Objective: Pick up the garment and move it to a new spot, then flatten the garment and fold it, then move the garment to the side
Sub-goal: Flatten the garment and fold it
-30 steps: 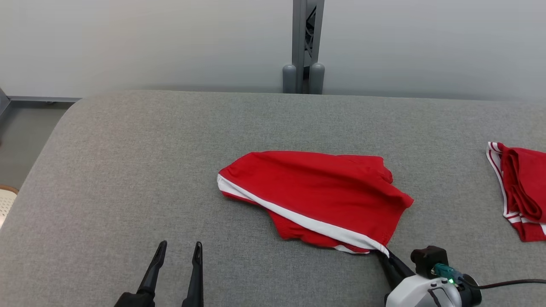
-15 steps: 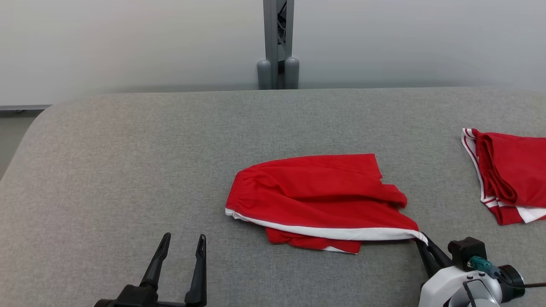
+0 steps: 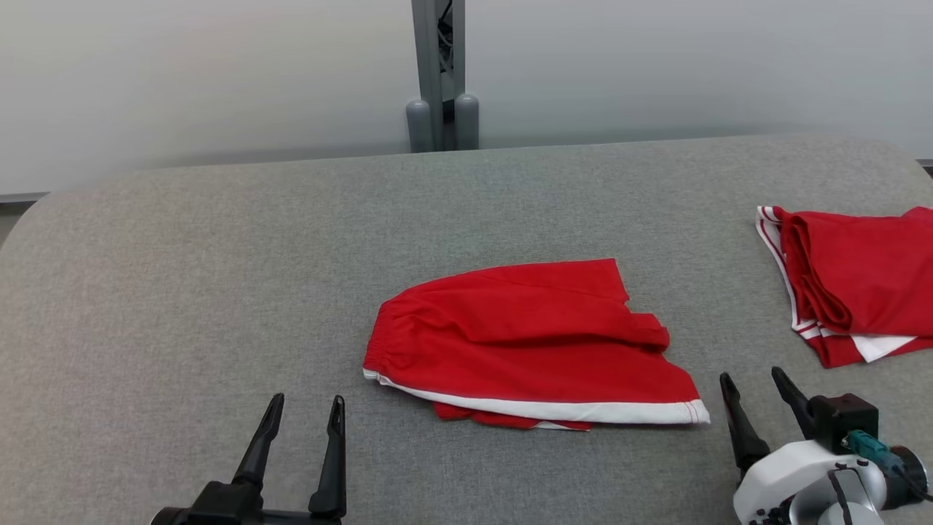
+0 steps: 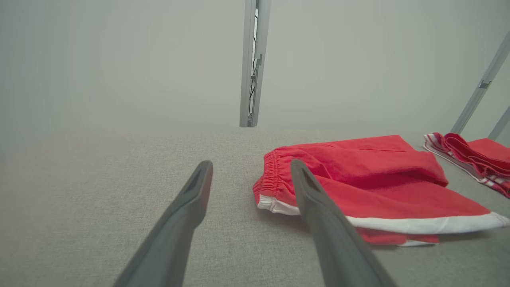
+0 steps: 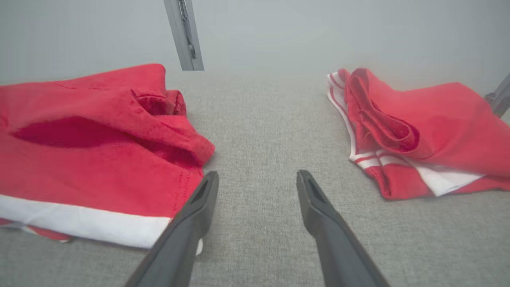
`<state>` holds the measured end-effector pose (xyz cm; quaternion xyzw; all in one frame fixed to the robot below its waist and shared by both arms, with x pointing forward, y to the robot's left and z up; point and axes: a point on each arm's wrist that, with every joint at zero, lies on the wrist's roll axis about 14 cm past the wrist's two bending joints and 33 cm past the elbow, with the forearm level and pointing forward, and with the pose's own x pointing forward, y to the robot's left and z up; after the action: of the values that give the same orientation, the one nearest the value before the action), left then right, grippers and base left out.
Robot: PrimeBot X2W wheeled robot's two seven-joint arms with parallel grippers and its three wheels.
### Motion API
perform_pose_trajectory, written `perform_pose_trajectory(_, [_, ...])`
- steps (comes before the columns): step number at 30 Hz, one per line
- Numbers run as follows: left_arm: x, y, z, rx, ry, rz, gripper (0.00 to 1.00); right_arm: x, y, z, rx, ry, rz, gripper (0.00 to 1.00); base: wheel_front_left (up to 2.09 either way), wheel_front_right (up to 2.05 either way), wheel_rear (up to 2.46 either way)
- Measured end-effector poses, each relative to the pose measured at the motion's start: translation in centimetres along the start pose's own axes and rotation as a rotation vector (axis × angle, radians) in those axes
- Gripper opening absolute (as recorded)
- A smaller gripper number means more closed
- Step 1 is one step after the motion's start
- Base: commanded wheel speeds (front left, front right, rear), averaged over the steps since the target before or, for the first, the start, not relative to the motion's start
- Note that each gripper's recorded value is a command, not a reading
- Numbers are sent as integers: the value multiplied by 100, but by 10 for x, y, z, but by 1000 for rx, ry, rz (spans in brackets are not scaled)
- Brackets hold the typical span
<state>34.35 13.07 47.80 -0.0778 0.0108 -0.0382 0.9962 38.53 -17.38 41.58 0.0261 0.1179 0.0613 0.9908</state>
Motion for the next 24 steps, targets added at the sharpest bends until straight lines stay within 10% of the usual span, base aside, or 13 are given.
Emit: perform_pose_trajectory(24, [-17, -9, -2, -11, 3, -26, 100, -58, 56, 35, 119, -189, 101, 100, 0, 0, 0])
